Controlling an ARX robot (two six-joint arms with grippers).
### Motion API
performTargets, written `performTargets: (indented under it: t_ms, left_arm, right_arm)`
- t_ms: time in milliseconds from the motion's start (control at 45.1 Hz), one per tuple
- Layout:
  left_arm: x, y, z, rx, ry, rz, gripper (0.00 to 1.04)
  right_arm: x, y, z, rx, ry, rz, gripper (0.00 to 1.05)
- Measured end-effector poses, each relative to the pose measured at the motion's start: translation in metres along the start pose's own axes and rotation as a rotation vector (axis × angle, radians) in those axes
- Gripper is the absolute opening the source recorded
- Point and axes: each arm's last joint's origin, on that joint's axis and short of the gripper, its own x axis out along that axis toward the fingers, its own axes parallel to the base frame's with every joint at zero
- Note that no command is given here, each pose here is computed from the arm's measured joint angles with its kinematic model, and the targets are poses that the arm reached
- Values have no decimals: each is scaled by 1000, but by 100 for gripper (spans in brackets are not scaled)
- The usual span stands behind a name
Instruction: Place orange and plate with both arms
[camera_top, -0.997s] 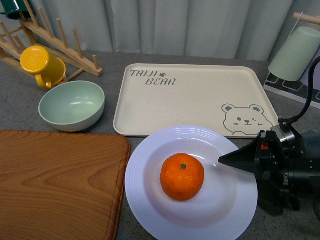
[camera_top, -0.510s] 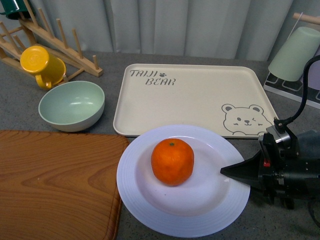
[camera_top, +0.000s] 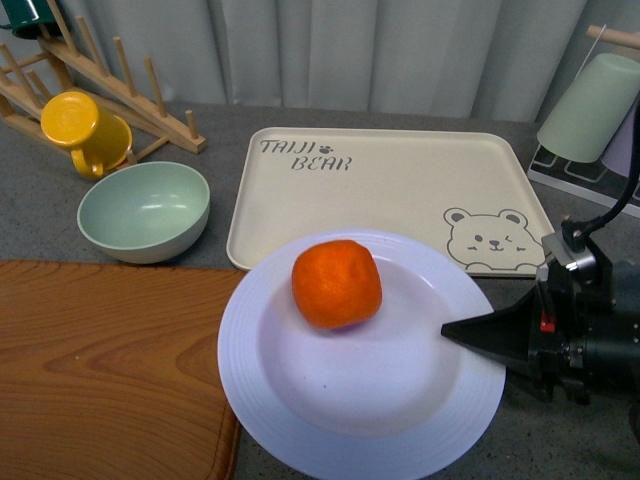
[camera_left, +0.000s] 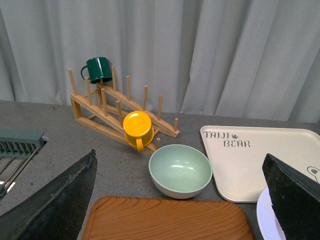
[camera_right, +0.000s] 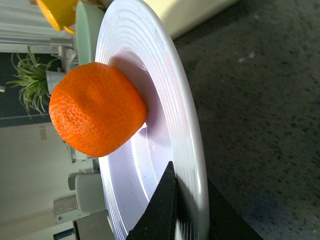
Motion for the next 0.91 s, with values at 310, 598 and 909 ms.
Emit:
performTargets:
  t_ms: [310,598,909]
  left_arm:
    - [0,0,0,0,0,0,98]
    - [0,0,0,0,0,0,98]
    - [0,0,0,0,0,0,98]
  right_arm:
    - [0,16,33,-20,-84,64,3]
    - [17,11,85,-14,-148,60,3]
    - [58,-7,145,14,-175,23,3]
